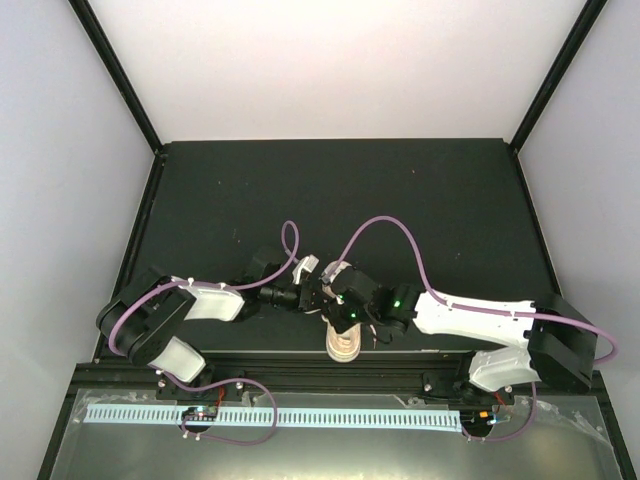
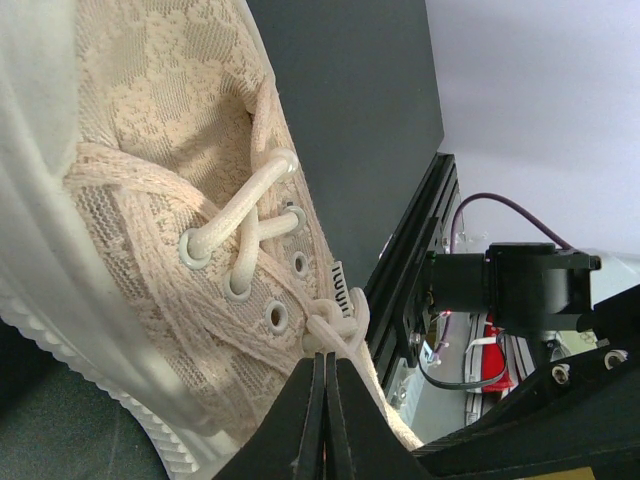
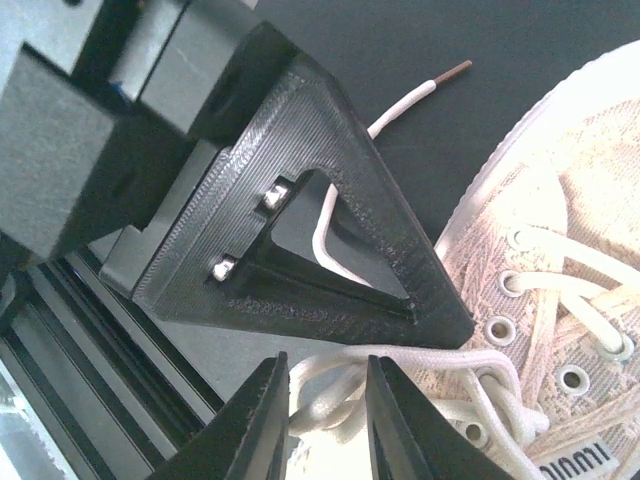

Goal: Tie the shoes

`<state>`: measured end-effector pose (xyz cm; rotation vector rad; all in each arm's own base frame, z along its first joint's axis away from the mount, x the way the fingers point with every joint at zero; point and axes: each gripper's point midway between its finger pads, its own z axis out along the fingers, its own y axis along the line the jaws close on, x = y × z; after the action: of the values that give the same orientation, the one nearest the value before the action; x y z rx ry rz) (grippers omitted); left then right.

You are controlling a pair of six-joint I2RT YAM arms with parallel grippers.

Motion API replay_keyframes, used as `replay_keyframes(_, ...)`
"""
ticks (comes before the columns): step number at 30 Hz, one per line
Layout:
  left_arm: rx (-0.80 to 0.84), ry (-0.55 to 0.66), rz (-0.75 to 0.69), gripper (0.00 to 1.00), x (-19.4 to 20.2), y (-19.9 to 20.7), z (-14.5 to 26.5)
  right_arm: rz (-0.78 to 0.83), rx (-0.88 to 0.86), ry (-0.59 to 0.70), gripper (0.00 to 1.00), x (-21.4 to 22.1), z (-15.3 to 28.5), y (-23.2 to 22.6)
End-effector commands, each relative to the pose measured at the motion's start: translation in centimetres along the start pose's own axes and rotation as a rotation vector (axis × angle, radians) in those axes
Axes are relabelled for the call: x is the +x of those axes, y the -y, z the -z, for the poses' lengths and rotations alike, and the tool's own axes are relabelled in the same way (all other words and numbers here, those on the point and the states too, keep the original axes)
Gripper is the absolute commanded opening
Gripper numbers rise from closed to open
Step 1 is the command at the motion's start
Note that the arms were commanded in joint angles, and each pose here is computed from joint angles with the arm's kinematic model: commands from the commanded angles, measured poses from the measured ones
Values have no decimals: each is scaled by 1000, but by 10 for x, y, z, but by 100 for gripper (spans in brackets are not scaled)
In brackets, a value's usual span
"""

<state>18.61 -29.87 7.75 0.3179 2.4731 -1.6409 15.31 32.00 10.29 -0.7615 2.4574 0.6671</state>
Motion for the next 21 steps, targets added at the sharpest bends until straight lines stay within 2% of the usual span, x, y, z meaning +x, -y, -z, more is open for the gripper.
replay_keyframes(1, 9, 19, -20, 2, -2, 6, 3, 4, 0, 14, 23, -6, 0, -4)
replay_keyframes(4, 7, 22, -20, 2, -2, 6, 3, 3, -1, 7, 18, -5, 0, -4)
replay_keyframes(8, 0, 30, -24, 2, -4, 5, 4, -13, 44, 2, 3, -3, 2, 5)
replay_keyframes(9, -6, 32, -25, 2, -4, 4, 4, -17, 61, 7, 2, -3, 5, 8)
replay_keyframes(14, -32, 38, -31, 2, -2, 0, 6, -27, 124, 46, 2, -12, 22, 28)
replay_keyframes(21, -73, 43, -34, 2, 0, -9, 8, -81, 125, 52, 2, -13, 28, 57)
